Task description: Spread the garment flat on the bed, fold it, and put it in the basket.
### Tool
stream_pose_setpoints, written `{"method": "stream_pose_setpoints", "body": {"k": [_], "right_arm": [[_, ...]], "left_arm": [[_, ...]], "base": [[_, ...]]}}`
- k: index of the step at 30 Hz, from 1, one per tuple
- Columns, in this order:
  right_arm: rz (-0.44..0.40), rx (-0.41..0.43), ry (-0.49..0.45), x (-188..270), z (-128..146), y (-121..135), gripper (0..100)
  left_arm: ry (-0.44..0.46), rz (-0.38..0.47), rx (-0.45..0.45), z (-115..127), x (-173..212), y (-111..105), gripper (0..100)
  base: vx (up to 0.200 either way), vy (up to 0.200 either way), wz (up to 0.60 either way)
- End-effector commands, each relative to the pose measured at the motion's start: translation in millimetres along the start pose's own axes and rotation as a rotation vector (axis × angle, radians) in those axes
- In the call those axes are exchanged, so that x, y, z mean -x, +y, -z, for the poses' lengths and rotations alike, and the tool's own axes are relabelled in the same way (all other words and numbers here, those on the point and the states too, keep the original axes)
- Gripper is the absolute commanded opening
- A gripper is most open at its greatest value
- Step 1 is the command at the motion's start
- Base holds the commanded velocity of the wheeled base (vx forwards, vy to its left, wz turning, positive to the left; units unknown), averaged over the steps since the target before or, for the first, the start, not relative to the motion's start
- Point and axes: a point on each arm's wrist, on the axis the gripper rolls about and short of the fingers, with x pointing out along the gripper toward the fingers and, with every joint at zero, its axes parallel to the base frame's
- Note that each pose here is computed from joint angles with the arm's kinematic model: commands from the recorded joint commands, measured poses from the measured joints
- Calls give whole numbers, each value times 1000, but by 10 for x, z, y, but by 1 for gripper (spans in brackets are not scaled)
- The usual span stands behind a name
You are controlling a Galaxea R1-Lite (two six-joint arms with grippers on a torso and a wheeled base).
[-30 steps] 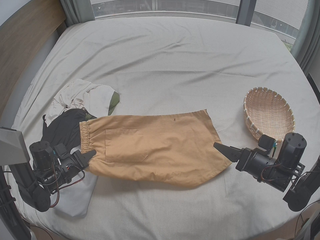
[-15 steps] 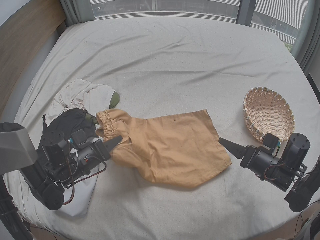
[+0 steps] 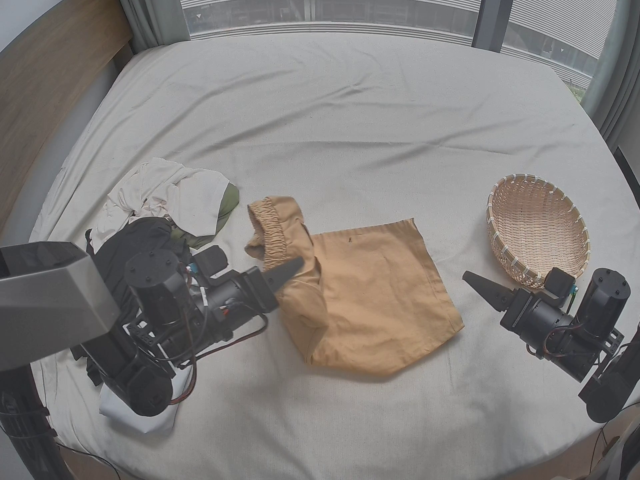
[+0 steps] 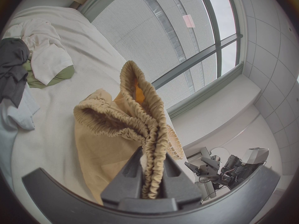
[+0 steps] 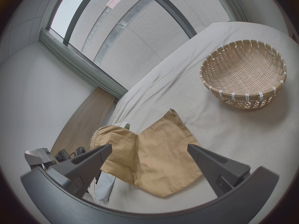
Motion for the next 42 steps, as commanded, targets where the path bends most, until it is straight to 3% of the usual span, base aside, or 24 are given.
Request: {"method": "stream_pose_setpoints", "body": {"k": [1,12,29,30,36,42], "right_arm": [[24,-21,-3,46,-10,-47,100],[25,-34,-1,47,-5,-50,100],[22,-35,-2,48,-7,-45,100],[22,-35,-2,48,-7,-45,100],[22,-35,-2,48,-7,-45,100],[33,-37,9,62,16,-63,100]], "left_arm": [[65,54,14,268,-219,-68,0],[74,111,12,437,-534,-83,0],[90,132,12,448,-658,-105,0],[90,130,12,448,-666,-102,100],[109,137,13,506,-717,-164,100],[99,58,-8,533,-707,-71,100]], "base": [[0,0,0],[0,0,0],[0,0,0],[0,0,0],[0,0,0],[0,0,0]]}}
